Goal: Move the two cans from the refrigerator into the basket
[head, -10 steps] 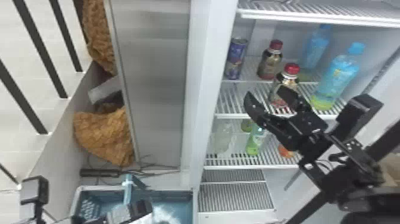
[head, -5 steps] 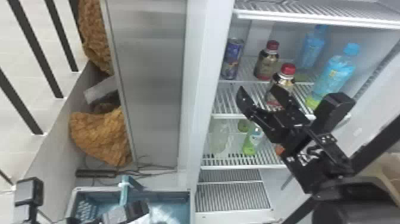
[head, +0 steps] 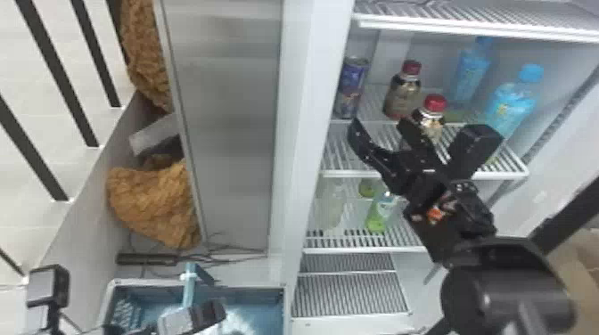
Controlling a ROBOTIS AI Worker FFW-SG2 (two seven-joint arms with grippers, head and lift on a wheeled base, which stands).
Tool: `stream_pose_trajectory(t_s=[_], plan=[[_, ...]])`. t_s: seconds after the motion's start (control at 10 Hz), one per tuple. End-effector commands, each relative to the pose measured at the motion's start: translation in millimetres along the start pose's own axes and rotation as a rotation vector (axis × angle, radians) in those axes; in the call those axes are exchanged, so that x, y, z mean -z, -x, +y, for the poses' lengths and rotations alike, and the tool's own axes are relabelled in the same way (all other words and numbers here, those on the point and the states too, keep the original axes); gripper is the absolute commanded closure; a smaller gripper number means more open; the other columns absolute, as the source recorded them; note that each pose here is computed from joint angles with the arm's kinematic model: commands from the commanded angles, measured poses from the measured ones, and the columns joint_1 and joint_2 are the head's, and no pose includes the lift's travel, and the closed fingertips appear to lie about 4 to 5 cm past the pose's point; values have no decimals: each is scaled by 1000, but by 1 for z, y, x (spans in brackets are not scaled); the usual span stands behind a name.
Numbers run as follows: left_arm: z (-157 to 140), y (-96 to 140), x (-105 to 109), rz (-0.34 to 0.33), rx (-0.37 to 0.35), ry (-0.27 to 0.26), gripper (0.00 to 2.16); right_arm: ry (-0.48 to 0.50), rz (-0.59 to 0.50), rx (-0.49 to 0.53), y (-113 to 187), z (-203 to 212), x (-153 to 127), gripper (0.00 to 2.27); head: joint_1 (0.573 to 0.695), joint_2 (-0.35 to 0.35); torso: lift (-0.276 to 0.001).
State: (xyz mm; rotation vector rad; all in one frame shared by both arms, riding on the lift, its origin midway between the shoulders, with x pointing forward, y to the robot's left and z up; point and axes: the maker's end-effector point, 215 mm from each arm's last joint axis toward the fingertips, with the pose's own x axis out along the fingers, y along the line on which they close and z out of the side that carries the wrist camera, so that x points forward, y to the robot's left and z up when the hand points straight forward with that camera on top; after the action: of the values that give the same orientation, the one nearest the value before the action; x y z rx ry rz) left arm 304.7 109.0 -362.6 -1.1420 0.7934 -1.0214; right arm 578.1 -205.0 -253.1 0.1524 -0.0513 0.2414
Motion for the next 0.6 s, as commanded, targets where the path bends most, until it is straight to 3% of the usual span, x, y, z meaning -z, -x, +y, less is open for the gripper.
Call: stream_pose_trajectory(t_s=[0.0, 0.5], plan=[[0, 0, 0, 1, 0, 0, 1191, -4, 2, 2, -13, 2, 4, 136, 695, -124, -31], [1, 1, -1, -1, -3, -1, 1191, -14, 8, 30, -49, 2, 7, 131, 695, -96, -31]])
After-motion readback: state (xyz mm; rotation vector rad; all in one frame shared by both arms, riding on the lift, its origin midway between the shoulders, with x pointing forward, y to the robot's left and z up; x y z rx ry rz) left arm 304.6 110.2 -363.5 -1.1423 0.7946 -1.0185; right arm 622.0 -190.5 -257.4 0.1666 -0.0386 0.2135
